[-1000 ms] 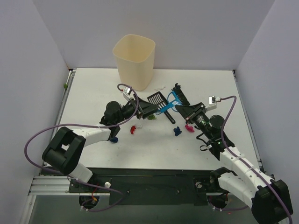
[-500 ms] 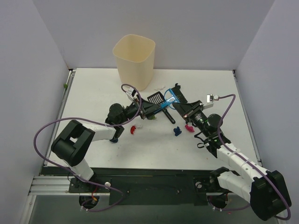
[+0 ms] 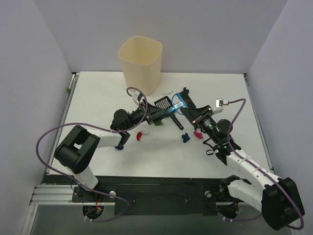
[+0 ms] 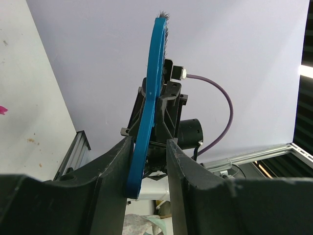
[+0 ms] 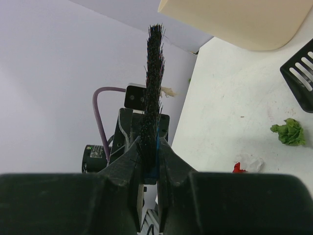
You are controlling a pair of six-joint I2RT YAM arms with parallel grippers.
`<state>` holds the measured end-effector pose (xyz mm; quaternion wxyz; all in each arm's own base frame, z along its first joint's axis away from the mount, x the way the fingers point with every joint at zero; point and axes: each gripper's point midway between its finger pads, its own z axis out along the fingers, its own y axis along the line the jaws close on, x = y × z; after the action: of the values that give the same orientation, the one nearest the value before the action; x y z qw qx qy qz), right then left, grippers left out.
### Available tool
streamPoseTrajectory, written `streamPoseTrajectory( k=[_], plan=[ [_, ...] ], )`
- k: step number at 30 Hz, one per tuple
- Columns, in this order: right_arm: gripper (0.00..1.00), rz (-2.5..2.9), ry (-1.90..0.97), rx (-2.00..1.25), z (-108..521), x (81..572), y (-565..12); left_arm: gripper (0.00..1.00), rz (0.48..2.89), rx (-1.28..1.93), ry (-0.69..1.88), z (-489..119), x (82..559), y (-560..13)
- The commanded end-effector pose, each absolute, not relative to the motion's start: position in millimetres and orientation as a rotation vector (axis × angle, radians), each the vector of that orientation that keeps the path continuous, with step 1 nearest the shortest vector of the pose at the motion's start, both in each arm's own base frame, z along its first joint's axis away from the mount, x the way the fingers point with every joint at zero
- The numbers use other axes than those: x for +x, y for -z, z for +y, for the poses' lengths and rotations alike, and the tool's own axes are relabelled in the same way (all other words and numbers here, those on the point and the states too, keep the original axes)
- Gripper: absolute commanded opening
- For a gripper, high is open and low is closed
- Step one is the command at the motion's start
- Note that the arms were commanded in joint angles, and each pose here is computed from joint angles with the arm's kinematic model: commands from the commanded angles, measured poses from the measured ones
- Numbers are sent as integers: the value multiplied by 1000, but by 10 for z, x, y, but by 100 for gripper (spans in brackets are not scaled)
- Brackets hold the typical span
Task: Sweep away the paper scraps from the table
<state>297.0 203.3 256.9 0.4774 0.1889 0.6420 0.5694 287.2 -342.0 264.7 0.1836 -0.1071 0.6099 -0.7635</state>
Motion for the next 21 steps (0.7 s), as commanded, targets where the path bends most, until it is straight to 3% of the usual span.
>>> streamPoseTrajectory(
  k=[1, 11, 13, 15, 16, 17, 18, 19, 20, 21],
  plan=[
    [0, 1451, -1430, 400, 2051, 2968, -2927, 44, 1594, -167, 2193, -3398, 2789, -2952],
    [0, 1451, -1448, 410, 2069, 2962, -2905, 31, 1582, -173, 2182, -3390, 2808, -2969],
    [0, 1454, -1447, 411, 2073, 2962, -2893, 19, 1583, -172, 2180, -3389, 2806, -2965],
    [0, 1458, -1447, 409, 2081, 2962, -2882, 0, 1581, -170, 2179, -3391, 2808, -2967],
    [9, 1467, -1444, 413, 2083, 2967, -2863, 0, 1584, -169, 2176, -3391, 2809, -2958],
    [28, 1474, -1430, 427, 2068, 2983, -2838, 0, 1591, -172, 2171, -3391, 2817, -2942],
    [68, 1516, -1400, 453, 2050, 3003, -2734, 0, 1593, -168, 2164, -3391, 2824, -2935],
    [84, 1512, -1362, 475, 1991, 3022, -2727, 0, 1597, -161, 2162, -3385, 2813, -2932],
    [94, 1570, -1315, 509, 1955, 3030, -2572, 0, 1598, -168, 2153, -3356, 2836, -2910],
    [95, 1558, -1266, 507, 1878, 3021, -2599, 0, 1600, -163, 2149, -3325, 2825, -2901]
  ],
)
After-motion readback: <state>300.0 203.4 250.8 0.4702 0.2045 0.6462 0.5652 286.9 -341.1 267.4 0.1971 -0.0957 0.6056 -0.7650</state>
